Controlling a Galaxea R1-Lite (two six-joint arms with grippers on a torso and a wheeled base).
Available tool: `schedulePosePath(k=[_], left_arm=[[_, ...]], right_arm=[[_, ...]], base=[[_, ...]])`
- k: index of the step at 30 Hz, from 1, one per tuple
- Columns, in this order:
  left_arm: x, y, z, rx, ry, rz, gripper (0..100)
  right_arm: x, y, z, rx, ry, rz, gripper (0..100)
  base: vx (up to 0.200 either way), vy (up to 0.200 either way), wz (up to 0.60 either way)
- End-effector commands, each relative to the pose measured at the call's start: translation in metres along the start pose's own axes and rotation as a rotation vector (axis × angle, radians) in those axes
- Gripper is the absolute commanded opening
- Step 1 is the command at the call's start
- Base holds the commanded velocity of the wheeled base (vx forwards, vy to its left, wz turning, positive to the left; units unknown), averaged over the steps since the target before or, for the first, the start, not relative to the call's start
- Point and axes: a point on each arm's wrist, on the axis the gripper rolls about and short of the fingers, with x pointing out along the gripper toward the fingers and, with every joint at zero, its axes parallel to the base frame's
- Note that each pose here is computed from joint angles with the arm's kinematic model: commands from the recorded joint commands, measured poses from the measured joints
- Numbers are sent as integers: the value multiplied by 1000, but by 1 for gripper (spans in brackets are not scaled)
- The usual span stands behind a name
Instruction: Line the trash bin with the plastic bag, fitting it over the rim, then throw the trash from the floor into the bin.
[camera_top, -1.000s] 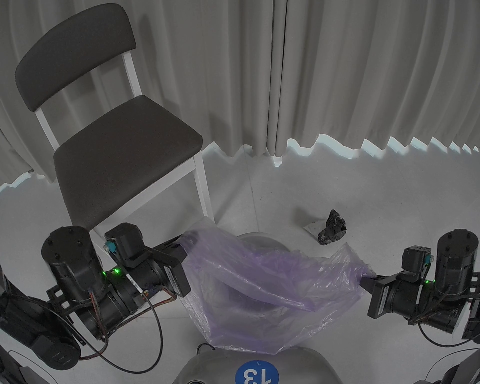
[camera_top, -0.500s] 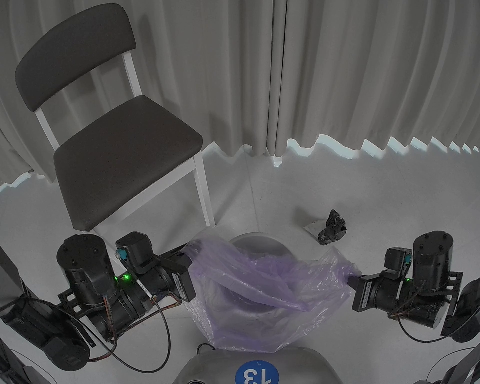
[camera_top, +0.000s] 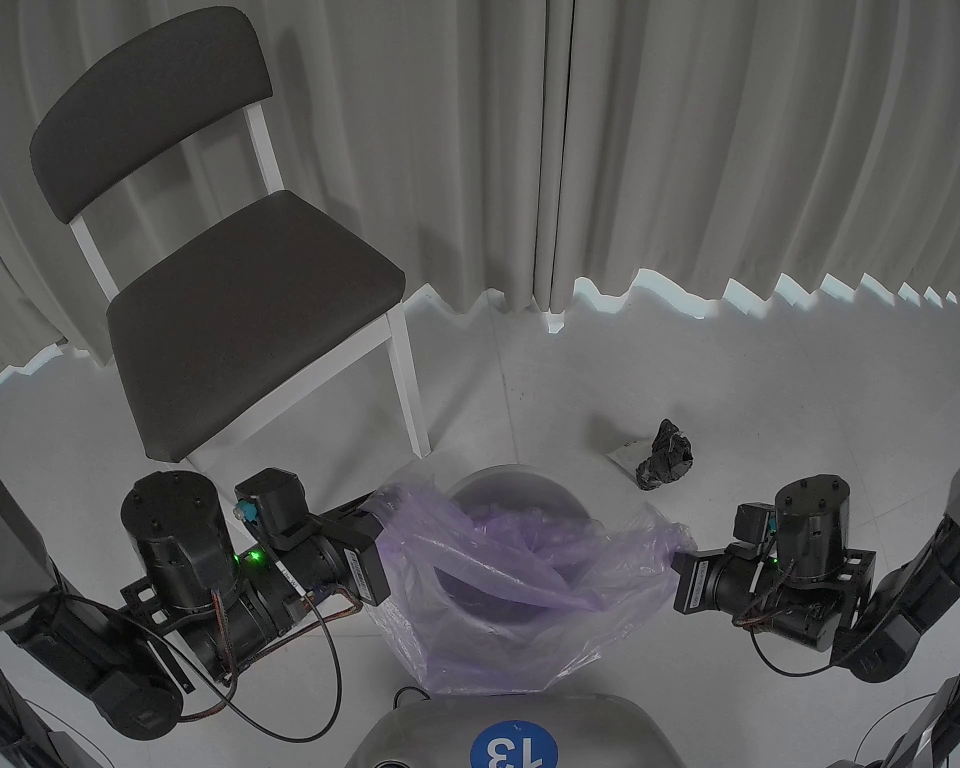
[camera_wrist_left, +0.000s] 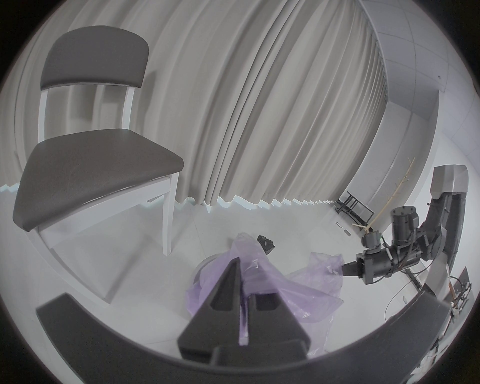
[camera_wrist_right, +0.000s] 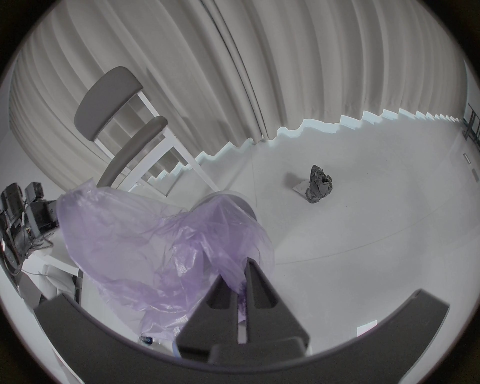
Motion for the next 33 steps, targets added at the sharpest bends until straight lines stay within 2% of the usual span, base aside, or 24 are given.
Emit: schedulePosePath(k=[1,6,8,13,15,17,19,21,26,33], left_arm=[[5,5,1,-6,-7,19,0],[11,7,0,-37,-21,18,0],[21,7,-1,-80,-52,9,0],[29,8,-5,-88,-83,4,0],[30,8,-5,-90,-86,3,0],[30,8,-6,-96,-81,3,0],[31,8,-7,-106,-77,3,0],[36,10,-9,-142,-71,9,0],[39,14,-15,-147,-47,23,0],[37,11,-24,-145,3,-14,0]], right_arm=[[16,-15,-4,21,34,-46,0],[19,-19,-1,32,29,-48,0],[20,-23,7,49,5,-47,0],[15,-22,25,131,-25,-6,0],[13,-21,28,148,-9,3,0],[10,-15,40,211,38,9,0],[9,-13,45,234,56,6,0],[9,-11,51,270,115,-14,0],[11,-13,48,275,156,-29,0],[9,-14,46,267,171,-28,0]], base=[[0,0,0],[0,0,0],[0,0,0],[0,0,0],[0,0,0],[0,0,0],[0,0,0],[0,0,0],[0,0,0],[0,0,0]])
